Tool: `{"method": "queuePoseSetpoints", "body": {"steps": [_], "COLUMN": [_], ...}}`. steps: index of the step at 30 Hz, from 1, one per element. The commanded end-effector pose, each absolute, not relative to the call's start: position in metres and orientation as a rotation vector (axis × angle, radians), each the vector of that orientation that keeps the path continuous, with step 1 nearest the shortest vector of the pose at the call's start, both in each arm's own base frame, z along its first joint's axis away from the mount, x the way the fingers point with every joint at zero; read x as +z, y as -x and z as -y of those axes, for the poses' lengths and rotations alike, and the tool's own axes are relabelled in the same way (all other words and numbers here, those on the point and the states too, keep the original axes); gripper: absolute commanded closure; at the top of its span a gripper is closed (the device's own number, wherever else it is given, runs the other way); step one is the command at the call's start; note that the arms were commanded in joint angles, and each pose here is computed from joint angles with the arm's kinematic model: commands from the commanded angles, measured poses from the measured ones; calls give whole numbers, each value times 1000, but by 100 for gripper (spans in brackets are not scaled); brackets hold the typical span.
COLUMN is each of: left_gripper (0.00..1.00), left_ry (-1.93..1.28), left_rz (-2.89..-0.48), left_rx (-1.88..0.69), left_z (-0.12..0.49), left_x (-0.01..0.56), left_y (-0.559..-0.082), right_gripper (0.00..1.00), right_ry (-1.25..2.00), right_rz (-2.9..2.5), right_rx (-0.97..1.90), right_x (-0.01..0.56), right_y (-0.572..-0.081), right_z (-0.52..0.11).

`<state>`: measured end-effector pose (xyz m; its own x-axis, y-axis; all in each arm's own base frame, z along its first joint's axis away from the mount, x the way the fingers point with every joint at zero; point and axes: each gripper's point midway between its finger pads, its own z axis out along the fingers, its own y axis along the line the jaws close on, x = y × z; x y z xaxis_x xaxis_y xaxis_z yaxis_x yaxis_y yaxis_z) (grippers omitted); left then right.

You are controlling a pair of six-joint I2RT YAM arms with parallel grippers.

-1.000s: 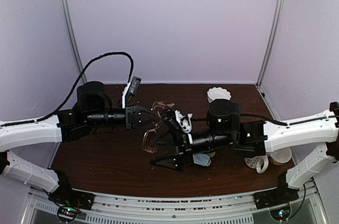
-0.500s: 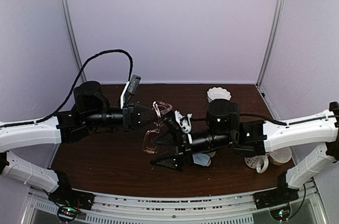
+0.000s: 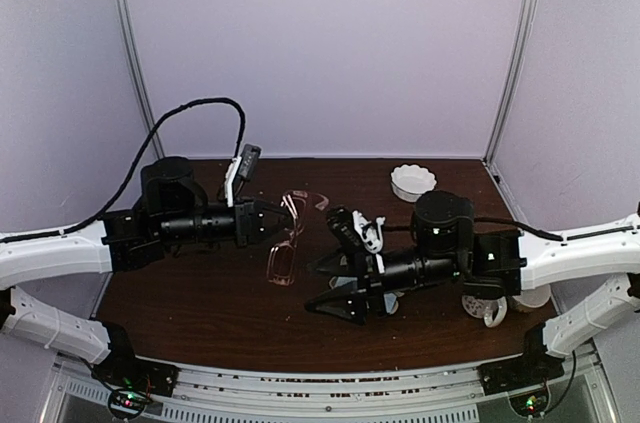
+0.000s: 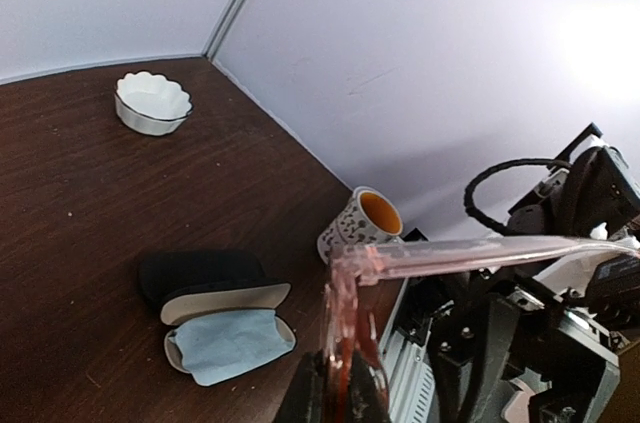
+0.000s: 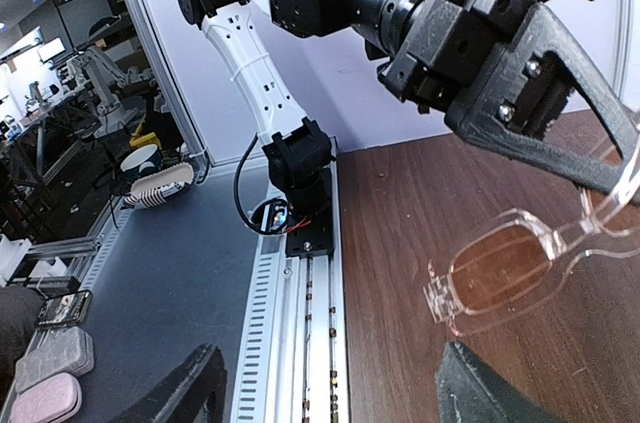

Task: Organize the sunglasses
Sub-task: Fold the right temple of the sunglasses with the sunglasses.

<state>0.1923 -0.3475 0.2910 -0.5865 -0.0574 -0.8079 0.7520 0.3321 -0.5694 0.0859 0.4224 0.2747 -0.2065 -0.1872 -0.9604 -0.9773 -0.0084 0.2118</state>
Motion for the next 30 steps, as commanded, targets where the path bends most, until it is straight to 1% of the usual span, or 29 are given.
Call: {"method": "queuePoseSetpoints", "body": {"steps": [1, 6, 12, 15, 19, 23, 28, 30], "left_gripper": [100, 100, 100, 100, 100, 100, 100, 100], "left_ry": [-554, -590, -647, -667, -704, -740, -788, -796], "left_rz": [-1793, -1795, -1773, -1767, -1742, -1725, -1711, -1710], "left_rx": [-1261, -1280, -1338, -1347, -1376, -1407, -1438, -1443], "left_z": [338, 341, 346, 347, 352, 358, 366, 368], "left_x": [300, 297, 295, 296, 299, 302, 306, 306], "left_y": [-203, -198, -188, -185, -181, -178, -171, -170], "right_gripper": [27, 27, 23, 23, 23, 24, 25, 26], "right_ry": [1189, 1103, 872, 765, 680, 642, 683, 727], "right_rz": [-1547, -1586, -1675, -1677, -1637, -1575, -1474, -1442], "right_rx": [1291, 1228, 861, 781, 798, 873, 1013, 1083], "right_x": [268, 262, 272, 290, 316, 352, 389, 395], "right_y": [-87, -94, -149, -170, -184, -190, -180, -173], "right_z": [-401, -375, -331, -309, -294, -291, -304, -316]}}
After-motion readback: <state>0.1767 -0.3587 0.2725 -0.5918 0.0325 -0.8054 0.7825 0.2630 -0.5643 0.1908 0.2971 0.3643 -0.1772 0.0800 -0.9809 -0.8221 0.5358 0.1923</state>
